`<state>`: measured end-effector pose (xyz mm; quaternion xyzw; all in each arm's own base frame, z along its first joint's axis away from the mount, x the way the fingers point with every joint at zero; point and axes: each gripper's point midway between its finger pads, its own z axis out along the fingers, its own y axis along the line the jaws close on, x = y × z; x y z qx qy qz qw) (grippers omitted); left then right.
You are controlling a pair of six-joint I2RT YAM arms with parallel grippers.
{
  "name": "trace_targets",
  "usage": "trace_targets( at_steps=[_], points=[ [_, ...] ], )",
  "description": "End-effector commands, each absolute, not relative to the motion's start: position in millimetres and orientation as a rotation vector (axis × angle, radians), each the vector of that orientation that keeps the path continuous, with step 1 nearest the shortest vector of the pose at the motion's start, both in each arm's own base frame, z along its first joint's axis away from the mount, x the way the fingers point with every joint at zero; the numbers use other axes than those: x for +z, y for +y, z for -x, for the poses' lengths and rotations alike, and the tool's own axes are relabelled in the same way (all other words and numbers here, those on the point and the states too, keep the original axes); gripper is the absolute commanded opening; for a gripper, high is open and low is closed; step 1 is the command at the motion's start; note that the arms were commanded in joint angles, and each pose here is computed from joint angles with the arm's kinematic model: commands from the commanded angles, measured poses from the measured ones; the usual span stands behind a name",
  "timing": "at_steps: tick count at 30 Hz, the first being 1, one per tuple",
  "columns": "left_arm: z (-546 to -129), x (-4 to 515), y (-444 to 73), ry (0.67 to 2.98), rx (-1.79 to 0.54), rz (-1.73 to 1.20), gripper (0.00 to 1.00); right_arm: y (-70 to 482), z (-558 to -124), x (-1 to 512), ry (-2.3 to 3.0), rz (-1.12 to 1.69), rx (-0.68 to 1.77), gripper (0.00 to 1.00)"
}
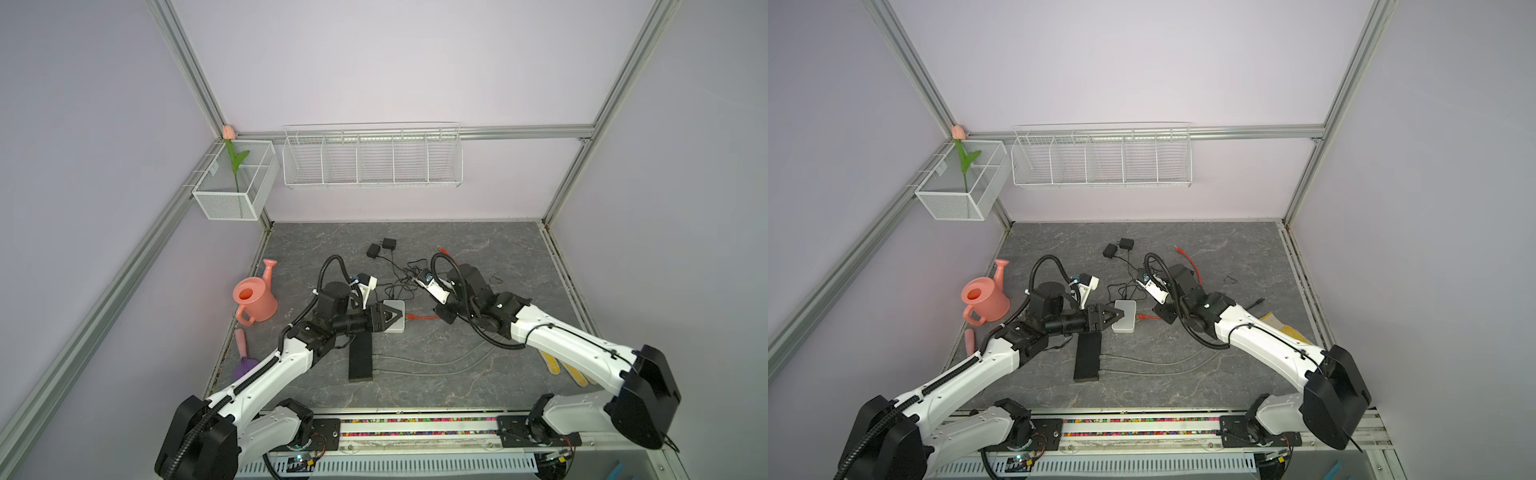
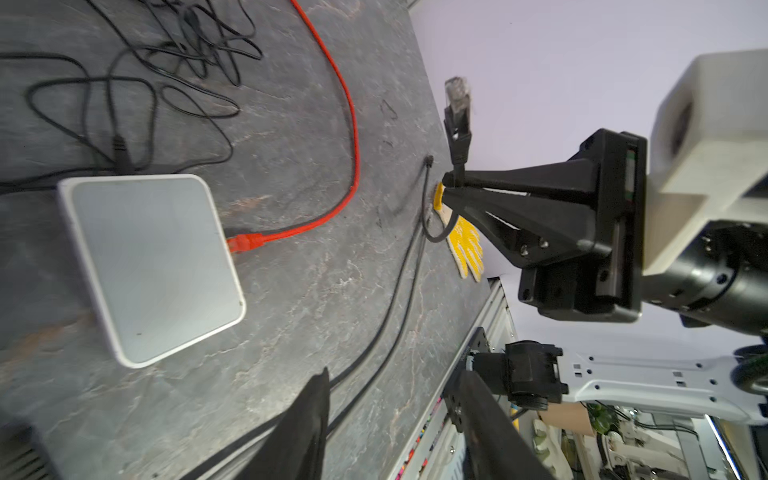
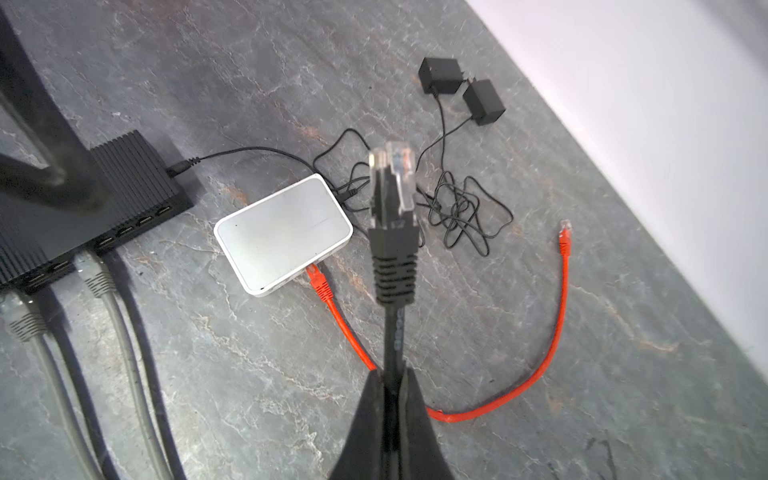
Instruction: Insert the plug into the switch port
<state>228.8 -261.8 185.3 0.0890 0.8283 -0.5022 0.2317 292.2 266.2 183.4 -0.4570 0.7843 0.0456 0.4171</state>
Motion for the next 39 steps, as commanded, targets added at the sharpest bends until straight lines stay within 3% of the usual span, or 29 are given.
trace_targets(
  at_steps=[1, 19, 34, 39],
  points=[
    [-242, 214, -271, 2.185, -1.457, -0.183, 0.51, 255, -291, 169, 1.949, 1.175, -0.049, 0.07],
    [-257, 217, -285, 2.165, -1.510, -0.154, 0.47, 283, -248, 164, 1.848, 1.319, -0.098, 0.07],
    [-259, 207, -291, 2.181, -1.541, -0.156, 0.27, 293, -243, 164, 1.833, 1.342, -0.071, 0.07],
    [-260, 200, -293, 2.201, -1.538, -0.155, 0.10, 296, -243, 165, 1.832, 1.343, -0.061, 0.07]
  ],
)
